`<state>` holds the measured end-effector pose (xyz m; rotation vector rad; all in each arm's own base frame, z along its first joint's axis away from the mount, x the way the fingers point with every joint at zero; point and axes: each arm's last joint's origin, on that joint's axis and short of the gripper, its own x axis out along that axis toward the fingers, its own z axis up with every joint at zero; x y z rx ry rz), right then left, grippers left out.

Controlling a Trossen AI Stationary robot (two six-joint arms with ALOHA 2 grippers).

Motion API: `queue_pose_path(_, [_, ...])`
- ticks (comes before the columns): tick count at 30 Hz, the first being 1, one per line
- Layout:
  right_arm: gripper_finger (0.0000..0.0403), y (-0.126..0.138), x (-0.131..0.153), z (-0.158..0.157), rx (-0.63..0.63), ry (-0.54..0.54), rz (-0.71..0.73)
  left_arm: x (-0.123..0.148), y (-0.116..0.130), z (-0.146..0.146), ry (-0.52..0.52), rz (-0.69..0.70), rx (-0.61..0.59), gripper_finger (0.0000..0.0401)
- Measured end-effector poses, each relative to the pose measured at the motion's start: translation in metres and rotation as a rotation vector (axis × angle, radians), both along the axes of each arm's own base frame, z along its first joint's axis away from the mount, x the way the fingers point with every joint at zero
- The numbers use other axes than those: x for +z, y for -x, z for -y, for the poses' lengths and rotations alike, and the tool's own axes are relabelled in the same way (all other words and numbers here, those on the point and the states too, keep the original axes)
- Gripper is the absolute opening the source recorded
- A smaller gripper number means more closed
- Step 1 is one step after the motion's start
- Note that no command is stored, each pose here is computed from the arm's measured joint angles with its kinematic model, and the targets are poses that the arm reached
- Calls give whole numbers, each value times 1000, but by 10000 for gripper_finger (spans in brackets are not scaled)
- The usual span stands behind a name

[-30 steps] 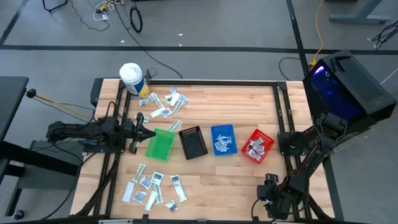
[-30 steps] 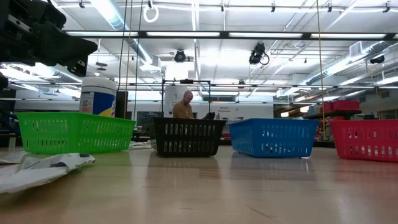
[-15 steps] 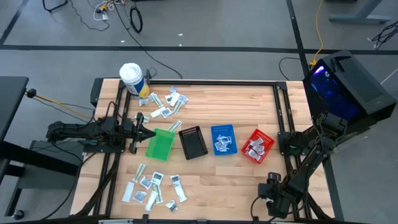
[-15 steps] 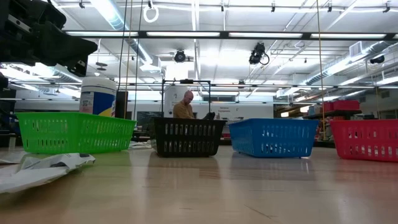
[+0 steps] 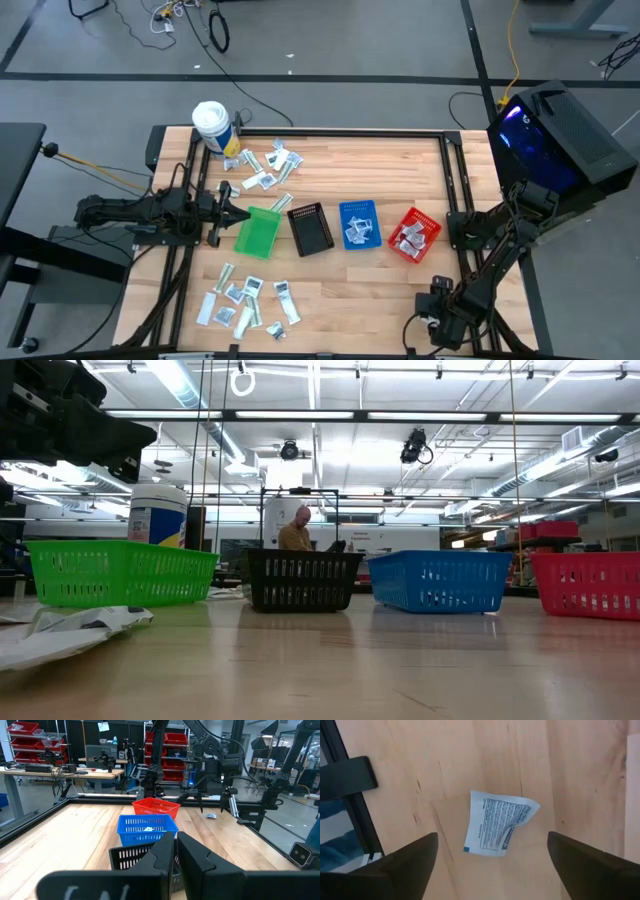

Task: Pick & Place First Aid Supplies
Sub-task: Put the alcohol pad into the blue basket

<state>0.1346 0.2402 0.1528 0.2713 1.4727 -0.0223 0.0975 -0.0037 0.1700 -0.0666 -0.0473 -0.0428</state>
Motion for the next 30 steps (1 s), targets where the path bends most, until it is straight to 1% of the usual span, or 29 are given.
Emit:
queue_pose_path(5, [396,-1,-7,4,-20,-7,2,0,0,0,0,0,0,32])
queue_pose_path(8, [393,-1,-9,7,-32,5,4,0,0,0,0,0,0,32])
queue_pose_path(11, [388,-2,-10,8,-31,22,39,0,0,0,0,0,0,32])
queue_pose_path(15, [383,-3,-11,6,-18,10,57,0,0,0,0,0,0,32])
queue_pose_path(20, [382,-3,-14,3,-7,3,62,0,0,0,0,0,0,32])
queue_pose_path(30, [382,-3,-20,1,-5,34,59,0,0,0,0,0,0,32])
